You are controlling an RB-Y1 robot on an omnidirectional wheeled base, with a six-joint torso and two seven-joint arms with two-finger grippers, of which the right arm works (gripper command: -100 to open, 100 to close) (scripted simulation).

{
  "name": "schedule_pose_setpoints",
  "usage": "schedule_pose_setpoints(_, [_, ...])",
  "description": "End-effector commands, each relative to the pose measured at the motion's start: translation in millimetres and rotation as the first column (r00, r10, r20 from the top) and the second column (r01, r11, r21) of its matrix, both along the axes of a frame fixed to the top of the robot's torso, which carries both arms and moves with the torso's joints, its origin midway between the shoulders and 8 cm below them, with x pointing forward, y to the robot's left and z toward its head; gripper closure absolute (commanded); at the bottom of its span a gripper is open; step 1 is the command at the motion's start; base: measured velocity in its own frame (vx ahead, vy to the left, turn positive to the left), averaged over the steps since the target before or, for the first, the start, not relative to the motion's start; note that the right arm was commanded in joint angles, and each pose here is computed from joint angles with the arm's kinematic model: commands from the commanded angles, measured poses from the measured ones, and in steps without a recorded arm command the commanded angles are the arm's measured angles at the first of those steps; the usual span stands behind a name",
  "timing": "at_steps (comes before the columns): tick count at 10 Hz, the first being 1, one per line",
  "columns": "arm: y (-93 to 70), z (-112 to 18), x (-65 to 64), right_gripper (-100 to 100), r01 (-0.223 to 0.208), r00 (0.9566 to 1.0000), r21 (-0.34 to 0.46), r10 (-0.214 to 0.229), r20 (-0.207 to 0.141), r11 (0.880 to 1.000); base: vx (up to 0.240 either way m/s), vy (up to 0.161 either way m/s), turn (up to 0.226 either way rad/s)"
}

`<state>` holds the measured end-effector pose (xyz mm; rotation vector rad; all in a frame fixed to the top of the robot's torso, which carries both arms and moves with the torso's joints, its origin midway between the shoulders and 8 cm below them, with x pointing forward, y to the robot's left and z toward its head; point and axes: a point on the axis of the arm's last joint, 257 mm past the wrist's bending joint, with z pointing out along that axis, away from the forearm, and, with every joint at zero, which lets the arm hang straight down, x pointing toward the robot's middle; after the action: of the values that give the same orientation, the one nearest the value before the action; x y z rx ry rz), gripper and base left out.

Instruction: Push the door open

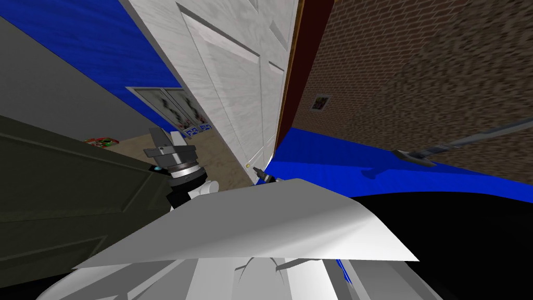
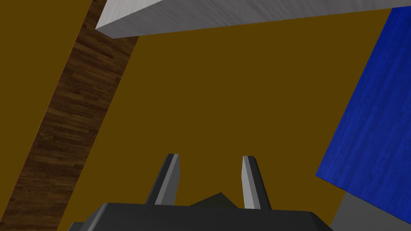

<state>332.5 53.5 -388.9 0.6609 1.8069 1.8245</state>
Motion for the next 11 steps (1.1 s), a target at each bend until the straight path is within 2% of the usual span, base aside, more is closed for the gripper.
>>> schedule_pose_setpoints(1, [0.8, -0.5, 0.8, -100, 0.006, 1.0000, 0.000, -0.006, 0.000, 1.000, 0.131, 0.152, 0.033])
schedule_pose_setpoints(6, [1.9, -2.3, 2.5, -100, 0.018, 0.9998, 0.000, -0.018, -0.002, 1.000, 0.108, 0.118, 0.036])
schedule_pose_setpoints(7, [1.9, -2.3, 2.5, 100, 0.018, 0.9998, 0.000, -0.018, -0.002, 1.000, -0.010, -0.007, -0.004])
schedule_pose_setpoints(11, [1.9, -2.3, 2.5, 100, 0.018, 0.9998, 0.000, -0.018, -0.002, 1.000, -0.016, -0.015, 0.001])
